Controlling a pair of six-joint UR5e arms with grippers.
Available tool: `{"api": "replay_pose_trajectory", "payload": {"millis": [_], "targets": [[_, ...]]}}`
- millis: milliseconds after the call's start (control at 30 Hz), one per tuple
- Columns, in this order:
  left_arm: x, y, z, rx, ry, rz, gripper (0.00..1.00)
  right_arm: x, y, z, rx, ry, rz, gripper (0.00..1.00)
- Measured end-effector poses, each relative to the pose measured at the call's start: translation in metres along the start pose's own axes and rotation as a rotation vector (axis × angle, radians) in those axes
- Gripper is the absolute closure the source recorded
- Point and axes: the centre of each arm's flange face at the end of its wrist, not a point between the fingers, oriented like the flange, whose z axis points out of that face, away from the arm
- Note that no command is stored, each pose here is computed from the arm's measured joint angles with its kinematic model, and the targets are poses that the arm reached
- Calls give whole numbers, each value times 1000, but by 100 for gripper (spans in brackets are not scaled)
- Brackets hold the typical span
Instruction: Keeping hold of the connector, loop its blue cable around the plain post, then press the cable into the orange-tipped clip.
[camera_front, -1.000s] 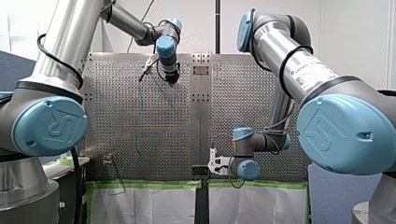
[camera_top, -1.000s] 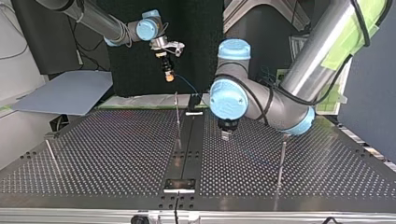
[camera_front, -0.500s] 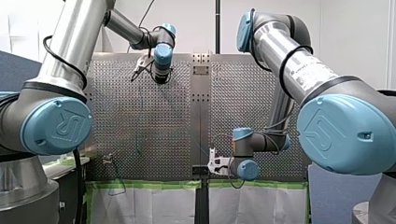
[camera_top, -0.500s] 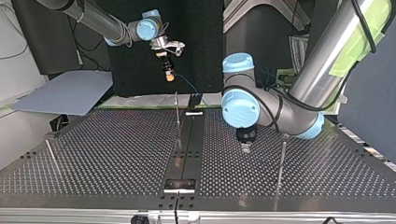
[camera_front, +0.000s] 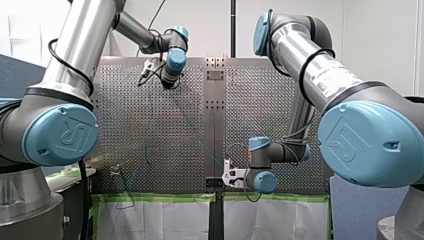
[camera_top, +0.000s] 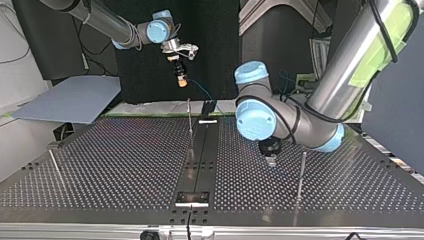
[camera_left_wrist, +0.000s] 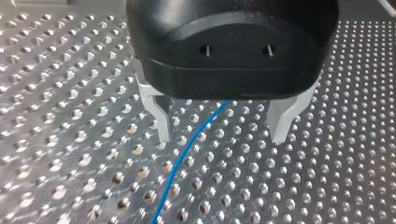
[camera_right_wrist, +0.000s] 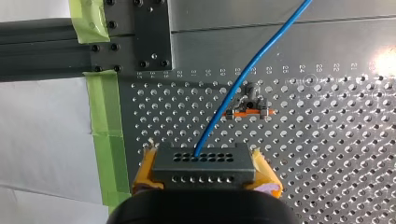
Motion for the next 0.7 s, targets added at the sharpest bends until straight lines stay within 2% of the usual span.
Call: {"api": "replay_pose_trajectory", "payload": {"millis": [133,267,500,700], "targets": [[3,-16,5,29,2,5,0,0,0,0,1,-1,0,100],[4,-27,9,46,-17,-13,0,0,0,0,1,-1,0,100],[3,-22,16,8,-19,-11,0,0,0,0,1,-1,0,100],[10,-22,27,-15,-1,1,0,0,-1,0,1,0,0,100]]}}
